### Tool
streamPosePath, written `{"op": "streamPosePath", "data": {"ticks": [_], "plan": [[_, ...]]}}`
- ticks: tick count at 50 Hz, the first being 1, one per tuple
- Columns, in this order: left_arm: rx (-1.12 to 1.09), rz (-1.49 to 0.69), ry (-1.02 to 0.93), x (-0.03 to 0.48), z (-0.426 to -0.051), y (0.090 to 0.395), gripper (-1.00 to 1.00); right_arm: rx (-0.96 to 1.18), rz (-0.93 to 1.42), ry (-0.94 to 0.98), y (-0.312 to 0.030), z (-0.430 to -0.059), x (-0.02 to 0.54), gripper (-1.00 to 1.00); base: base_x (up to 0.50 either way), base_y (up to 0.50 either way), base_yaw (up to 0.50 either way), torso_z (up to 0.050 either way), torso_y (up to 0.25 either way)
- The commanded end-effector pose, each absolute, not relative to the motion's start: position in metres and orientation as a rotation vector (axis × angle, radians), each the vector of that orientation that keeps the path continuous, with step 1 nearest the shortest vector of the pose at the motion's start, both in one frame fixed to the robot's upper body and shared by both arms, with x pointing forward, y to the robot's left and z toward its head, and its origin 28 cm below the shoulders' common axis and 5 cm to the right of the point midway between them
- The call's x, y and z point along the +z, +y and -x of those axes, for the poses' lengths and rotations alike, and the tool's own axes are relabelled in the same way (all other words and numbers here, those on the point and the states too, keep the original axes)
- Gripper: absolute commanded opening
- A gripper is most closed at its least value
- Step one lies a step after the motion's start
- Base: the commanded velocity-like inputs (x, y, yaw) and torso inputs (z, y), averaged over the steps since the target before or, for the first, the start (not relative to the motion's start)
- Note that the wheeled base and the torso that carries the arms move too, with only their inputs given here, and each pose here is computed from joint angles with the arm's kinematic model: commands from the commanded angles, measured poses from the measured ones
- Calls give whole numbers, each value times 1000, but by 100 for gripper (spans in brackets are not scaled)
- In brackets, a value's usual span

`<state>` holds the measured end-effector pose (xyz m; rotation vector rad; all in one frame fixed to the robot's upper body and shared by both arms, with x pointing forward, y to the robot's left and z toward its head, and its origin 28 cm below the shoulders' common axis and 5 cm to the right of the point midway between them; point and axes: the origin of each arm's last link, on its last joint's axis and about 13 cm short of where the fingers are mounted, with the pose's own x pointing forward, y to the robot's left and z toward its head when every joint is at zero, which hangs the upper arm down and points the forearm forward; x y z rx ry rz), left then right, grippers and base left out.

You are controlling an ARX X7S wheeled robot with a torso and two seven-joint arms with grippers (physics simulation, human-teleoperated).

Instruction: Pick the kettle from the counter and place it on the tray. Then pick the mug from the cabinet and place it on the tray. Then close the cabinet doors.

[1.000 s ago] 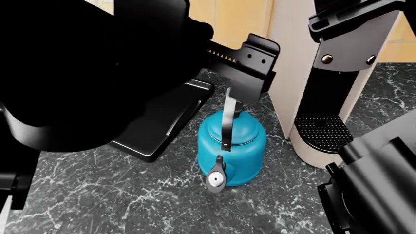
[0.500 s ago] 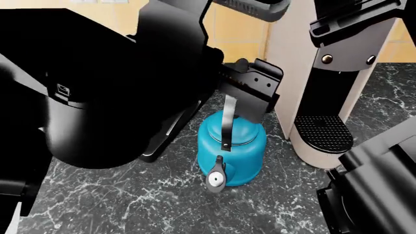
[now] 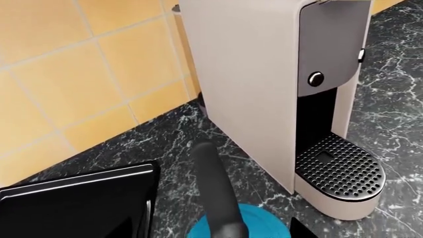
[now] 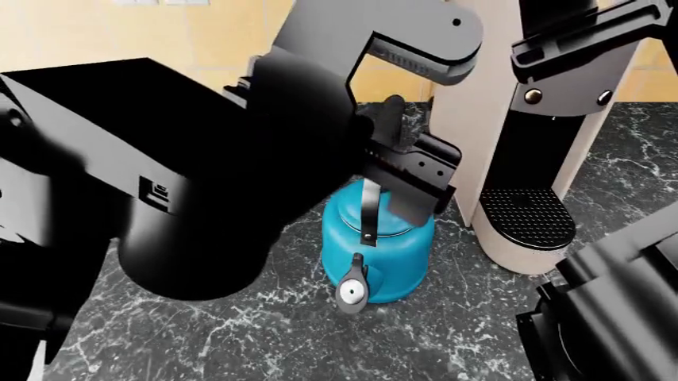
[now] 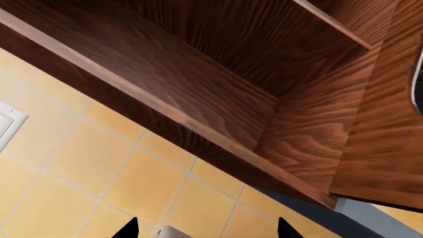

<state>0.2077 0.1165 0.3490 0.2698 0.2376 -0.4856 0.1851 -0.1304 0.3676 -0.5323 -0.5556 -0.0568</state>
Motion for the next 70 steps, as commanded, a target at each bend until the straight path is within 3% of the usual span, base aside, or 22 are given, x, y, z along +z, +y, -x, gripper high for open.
{"op": "streamPosePath", "data": {"ticks": [1,45,46,70], "plan": [[-480,-278,242,344,-208,115,100,-59,526,-558,-131,-184,366,100,0,0,0,0,0],[-469,-298,254,335,-214,112,100,-63,522,-559,-132,-183,366,100,0,0,0,0,0],[-466,-296,250,335,-214,112,-100,-64,522,-559,-132,-183,366,100,0,0,0,0,0],[-477,-253,213,341,-215,113,-100,-67,514,-558,-133,-183,362,100,0,0,0,0,0]]}}
